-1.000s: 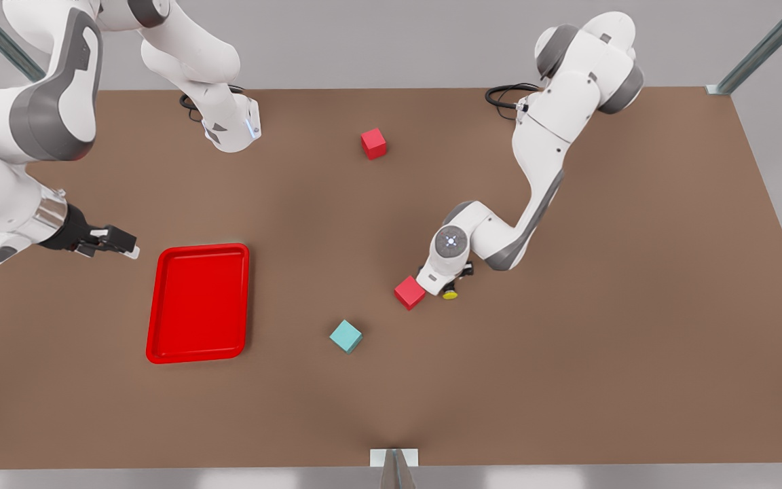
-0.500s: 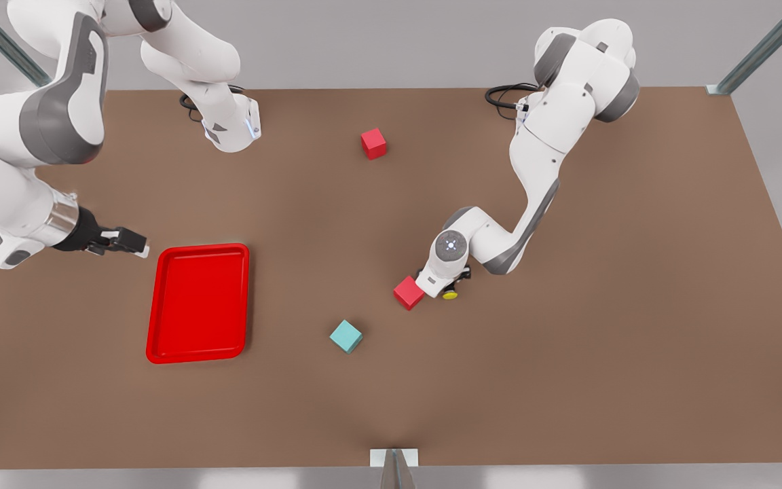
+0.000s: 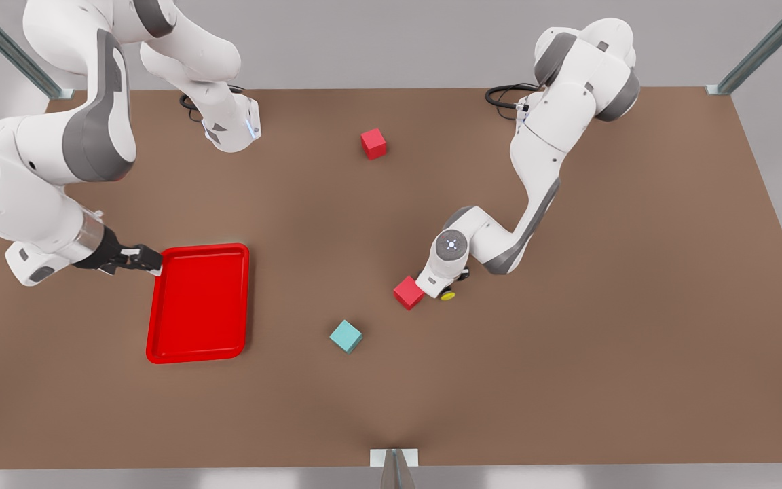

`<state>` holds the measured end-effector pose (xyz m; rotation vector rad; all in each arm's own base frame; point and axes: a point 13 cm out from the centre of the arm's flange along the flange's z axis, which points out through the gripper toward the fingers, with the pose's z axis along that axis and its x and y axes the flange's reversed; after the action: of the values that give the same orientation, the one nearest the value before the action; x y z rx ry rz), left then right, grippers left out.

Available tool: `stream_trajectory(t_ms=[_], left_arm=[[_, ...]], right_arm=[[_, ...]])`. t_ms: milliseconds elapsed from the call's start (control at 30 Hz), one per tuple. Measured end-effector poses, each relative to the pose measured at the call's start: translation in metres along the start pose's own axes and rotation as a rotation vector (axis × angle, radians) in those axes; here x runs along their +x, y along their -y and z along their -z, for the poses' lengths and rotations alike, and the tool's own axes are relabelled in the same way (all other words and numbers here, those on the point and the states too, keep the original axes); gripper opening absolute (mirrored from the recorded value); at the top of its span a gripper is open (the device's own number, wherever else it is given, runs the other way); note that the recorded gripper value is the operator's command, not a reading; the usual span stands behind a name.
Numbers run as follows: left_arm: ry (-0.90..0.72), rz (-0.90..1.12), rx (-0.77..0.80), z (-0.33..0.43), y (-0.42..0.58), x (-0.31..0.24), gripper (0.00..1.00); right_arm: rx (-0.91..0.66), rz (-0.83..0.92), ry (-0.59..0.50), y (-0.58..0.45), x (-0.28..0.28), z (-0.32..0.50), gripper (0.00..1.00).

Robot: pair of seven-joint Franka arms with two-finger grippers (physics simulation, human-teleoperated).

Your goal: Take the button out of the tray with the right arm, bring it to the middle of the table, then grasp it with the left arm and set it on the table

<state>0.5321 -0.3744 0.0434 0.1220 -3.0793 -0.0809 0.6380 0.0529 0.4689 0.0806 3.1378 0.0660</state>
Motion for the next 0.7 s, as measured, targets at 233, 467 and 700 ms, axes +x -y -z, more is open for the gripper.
stream_trajectory(t_ms=[233,467,700], left_arm=[[-0.001,0.052,0.000,0.061,-0.025,-0.029,0.49],[-0.030,0.136,-0.015,0.125,-0.055,-0.066,0.48],[-0.089,0.171,-0.049,0.132,-0.078,-0.066,0.45]], right_arm=[[0.006,-0.007,0.007,0.004,-0.002,0.001,1.00],[0.012,-0.017,0.020,0.010,-0.008,-0.002,1.00],[0.031,0.013,0.076,-0.002,-0.033,-0.021,1.00]])
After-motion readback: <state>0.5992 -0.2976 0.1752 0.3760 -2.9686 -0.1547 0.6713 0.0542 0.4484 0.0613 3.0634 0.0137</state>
